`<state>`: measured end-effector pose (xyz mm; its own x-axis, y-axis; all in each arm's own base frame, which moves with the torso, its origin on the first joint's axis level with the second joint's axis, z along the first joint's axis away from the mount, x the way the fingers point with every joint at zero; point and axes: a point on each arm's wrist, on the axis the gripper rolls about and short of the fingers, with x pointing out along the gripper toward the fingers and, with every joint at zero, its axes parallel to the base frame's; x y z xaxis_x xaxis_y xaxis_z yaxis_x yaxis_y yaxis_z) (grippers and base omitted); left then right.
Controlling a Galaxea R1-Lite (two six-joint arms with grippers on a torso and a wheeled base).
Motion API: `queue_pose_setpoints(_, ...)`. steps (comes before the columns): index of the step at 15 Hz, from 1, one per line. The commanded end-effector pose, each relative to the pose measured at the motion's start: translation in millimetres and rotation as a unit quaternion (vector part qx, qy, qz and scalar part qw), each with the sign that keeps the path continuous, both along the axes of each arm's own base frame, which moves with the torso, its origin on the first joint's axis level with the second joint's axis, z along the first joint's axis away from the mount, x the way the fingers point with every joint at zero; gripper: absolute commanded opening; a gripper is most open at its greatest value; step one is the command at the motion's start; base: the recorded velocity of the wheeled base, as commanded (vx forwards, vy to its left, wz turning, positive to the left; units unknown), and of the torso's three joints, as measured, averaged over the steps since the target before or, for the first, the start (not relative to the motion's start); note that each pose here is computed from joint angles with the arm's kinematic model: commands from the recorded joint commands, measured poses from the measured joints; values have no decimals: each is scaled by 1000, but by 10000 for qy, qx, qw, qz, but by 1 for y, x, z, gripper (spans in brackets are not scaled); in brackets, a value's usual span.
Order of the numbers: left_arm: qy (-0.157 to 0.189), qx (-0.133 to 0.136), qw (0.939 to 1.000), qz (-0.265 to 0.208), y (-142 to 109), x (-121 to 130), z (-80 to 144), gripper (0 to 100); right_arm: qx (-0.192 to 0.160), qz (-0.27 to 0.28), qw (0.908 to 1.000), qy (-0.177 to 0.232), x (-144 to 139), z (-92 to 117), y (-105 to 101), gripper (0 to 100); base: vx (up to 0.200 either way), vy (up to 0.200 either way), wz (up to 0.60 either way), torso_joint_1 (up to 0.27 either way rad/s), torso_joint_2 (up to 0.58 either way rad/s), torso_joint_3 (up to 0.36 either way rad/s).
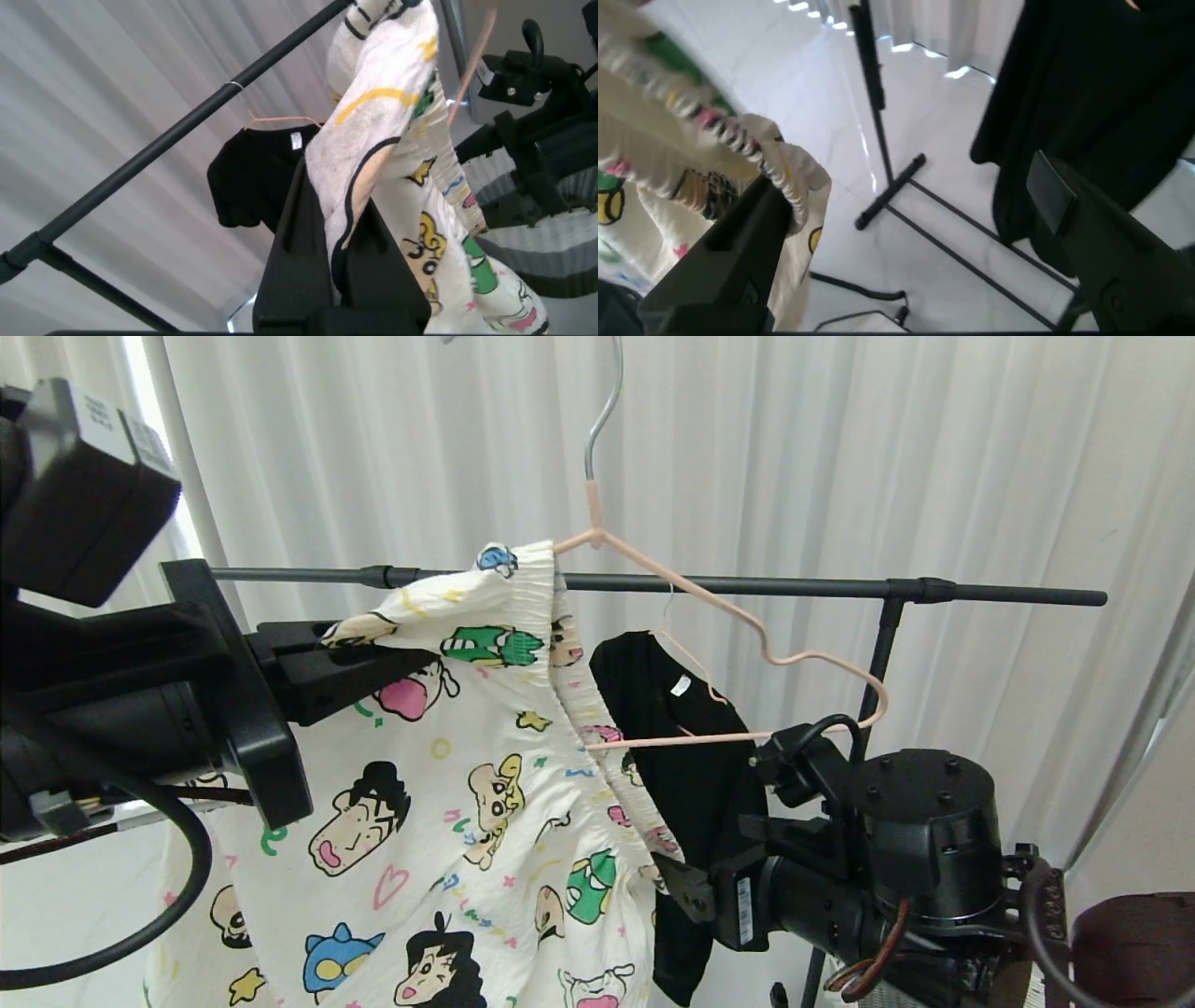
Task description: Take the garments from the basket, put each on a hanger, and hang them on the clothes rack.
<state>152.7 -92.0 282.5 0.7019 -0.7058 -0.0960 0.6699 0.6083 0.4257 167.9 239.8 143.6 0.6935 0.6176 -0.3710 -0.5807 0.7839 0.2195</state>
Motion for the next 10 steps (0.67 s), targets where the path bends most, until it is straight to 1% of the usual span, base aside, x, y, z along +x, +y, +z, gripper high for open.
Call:
queue_pose_setpoints(1, 141, 76, 9998, 91, 3, 2, -9, 0, -40, -151, 9999, -55, 1, 2, -15, 100, 0, 0, 0, 0, 0, 0)
queue_pose_setpoints(3, 196, 103, 9996, 176, 5, 3, -13, 0, -148, -269, 9995, -105, 3, 2, -27, 100, 0, 0, 0, 0, 0, 0)
queue_pose_setpoints(4, 196, 103, 9996, 176, 5, 3, -13, 0, -148, -269, 9995, -105, 3, 2, -27, 100, 0, 0, 0, 0, 0, 0)
queue_pose_setpoints(5, 272, 138, 9989, 352, 11, 5, -18, 0, -354, -534, 9977, -199, 10, 0, -48, 100, 0, 0, 0, 0, 0, 0)
queue_pose_setpoints(7, 350, 184, 9984, 412, 15, 3, -25, 0, -485, -722, 9958, -282, 18, 0, -59, 100, 0, 0, 0, 0, 0, 0)
queue_pose_setpoints(10, 504, 266, 9974, 449, 22, -9, -41, 0, -553, -840, 9944, -329, 24, 0, -65, 100, 0, 0, 0, 0, 0, 0)
